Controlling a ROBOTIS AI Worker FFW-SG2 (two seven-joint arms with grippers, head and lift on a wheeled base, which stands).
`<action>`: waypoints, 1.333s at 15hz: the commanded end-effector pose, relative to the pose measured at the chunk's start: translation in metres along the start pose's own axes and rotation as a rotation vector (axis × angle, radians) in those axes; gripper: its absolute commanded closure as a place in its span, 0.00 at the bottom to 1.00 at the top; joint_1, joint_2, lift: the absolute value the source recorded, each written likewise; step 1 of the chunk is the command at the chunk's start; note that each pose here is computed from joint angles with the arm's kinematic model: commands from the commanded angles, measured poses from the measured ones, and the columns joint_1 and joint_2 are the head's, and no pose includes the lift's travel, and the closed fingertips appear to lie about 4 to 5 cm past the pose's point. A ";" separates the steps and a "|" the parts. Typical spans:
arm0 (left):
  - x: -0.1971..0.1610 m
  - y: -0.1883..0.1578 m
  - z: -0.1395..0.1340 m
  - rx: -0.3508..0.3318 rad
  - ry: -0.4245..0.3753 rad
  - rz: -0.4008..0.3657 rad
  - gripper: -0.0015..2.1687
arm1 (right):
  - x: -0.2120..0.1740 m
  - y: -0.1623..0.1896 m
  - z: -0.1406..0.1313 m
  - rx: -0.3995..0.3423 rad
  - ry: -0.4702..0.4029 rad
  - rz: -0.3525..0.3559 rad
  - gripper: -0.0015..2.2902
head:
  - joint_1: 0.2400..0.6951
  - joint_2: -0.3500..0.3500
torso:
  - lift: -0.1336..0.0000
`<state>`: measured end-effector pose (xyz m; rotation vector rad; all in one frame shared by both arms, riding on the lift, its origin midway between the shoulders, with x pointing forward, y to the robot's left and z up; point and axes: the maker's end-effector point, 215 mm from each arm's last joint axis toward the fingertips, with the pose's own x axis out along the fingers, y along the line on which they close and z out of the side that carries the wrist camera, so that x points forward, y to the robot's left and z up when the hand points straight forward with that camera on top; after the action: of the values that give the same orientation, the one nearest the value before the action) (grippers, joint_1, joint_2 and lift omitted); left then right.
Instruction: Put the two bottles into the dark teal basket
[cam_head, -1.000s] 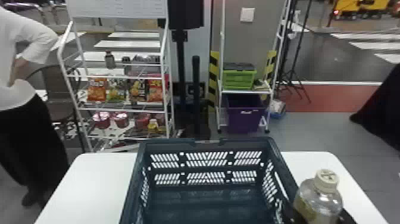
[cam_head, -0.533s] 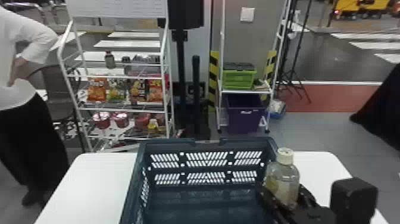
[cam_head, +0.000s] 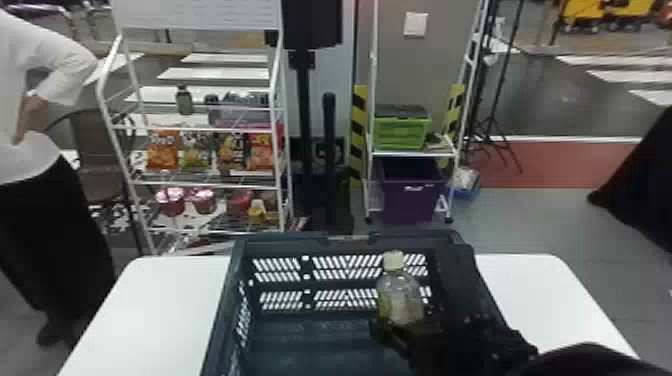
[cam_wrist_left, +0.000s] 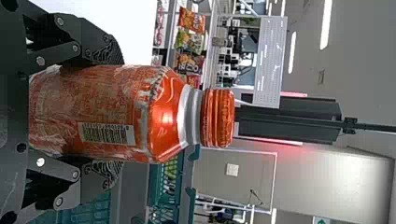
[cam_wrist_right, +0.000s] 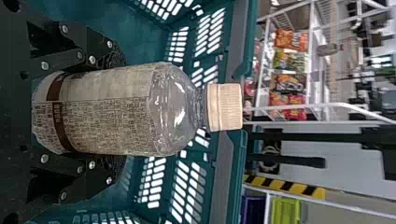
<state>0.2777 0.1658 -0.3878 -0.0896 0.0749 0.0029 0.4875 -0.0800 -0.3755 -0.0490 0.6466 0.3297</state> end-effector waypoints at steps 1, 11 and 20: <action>0.001 0.002 -0.002 -0.002 0.006 0.005 0.99 | 0.018 0.011 -0.005 -0.021 0.089 0.022 0.93 | 0.57 0.50 | 1.00; 0.002 0.005 -0.010 -0.001 0.018 0.015 0.99 | 0.042 0.010 -0.043 -0.055 0.359 0.041 0.88 | 0.57 0.50 | 1.00; 0.001 0.004 -0.008 -0.003 0.012 0.013 0.99 | 0.037 0.024 -0.025 -0.047 0.287 0.080 0.01 | 0.57 0.50 | 1.00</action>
<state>0.2790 0.1695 -0.3968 -0.0923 0.0899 0.0166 0.4871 -0.0575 -0.4294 -0.1253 0.9841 0.4092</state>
